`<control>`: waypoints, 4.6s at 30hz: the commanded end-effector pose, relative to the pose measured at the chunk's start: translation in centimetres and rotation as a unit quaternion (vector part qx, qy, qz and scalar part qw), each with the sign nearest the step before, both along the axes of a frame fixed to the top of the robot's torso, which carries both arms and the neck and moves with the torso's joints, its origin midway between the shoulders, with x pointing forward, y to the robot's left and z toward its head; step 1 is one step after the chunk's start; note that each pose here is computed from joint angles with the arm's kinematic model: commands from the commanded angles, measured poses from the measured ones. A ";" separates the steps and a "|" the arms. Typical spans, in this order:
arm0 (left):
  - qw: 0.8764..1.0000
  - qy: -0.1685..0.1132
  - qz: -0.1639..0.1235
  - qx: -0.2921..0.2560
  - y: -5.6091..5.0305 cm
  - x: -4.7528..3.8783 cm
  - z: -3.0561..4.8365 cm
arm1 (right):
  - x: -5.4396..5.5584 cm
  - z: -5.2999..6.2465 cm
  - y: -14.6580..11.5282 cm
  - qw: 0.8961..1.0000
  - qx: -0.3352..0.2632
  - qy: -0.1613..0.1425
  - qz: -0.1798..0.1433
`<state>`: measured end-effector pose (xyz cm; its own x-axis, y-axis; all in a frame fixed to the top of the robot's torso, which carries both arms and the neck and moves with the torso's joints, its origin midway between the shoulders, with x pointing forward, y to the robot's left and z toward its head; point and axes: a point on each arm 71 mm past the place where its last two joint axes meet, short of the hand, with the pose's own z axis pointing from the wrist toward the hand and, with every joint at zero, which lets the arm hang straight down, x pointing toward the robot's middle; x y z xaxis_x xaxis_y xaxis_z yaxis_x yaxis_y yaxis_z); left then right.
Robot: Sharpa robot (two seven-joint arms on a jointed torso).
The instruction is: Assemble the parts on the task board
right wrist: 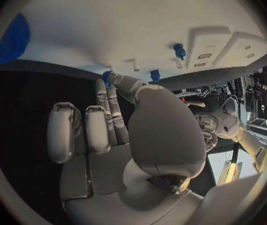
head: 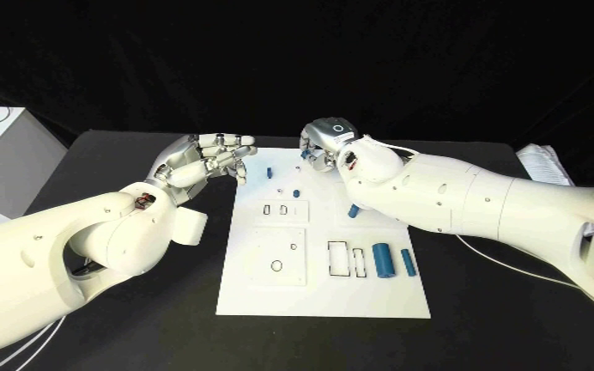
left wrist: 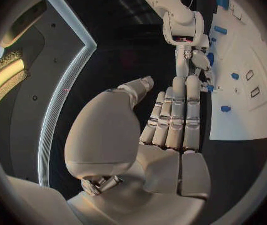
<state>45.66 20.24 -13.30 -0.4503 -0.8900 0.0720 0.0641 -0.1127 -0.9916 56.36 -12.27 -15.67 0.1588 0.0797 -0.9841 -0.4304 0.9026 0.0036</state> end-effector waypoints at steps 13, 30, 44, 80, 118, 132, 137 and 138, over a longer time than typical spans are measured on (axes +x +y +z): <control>1.000 0.000 -0.012 -0.003 -0.3 0.02 0.16 | 0.1 -0.5 0.5 1.000 -0.010 0.009 0.002; 1.000 -0.001 -0.012 -0.003 -0.3 0.05 0.19 | 0.0 -0.6 0.8 1.000 -0.009 0.014 0.007; 1.000 -0.001 -0.010 -0.002 -0.2 0.20 0.23 | 0.7 -0.6 0.6 1.000 0.000 0.015 0.004; 1.000 -0.004 0.005 0.004 1.3 0.43 0.25 | -2.1 2.1 -9.1 0.981 0.165 0.090 -0.058; 1.000 -0.006 0.007 0.006 1.3 0.51 0.21 | 0.7 0.3 -12.4 0.959 0.152 0.195 -0.135; 1.000 -0.005 0.009 0.008 1.4 0.58 0.17 | 0.7 -0.3 -12.0 0.959 0.141 0.206 -0.136; 1.000 -0.005 0.009 0.008 1.4 0.61 0.16 | 0.7 -0.4 -11.9 0.959 0.133 0.208 -0.136; 1.000 -0.005 0.009 0.008 1.4 0.61 0.16 | 0.7 -0.5 -11.9 0.959 0.132 0.209 -0.136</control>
<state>46.32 21.91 -13.28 -0.4178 -0.9070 0.0535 0.0685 -0.0901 -0.9936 57.14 -24.24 -15.81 -0.1699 0.3718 -0.9126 -0.0889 0.9166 0.3899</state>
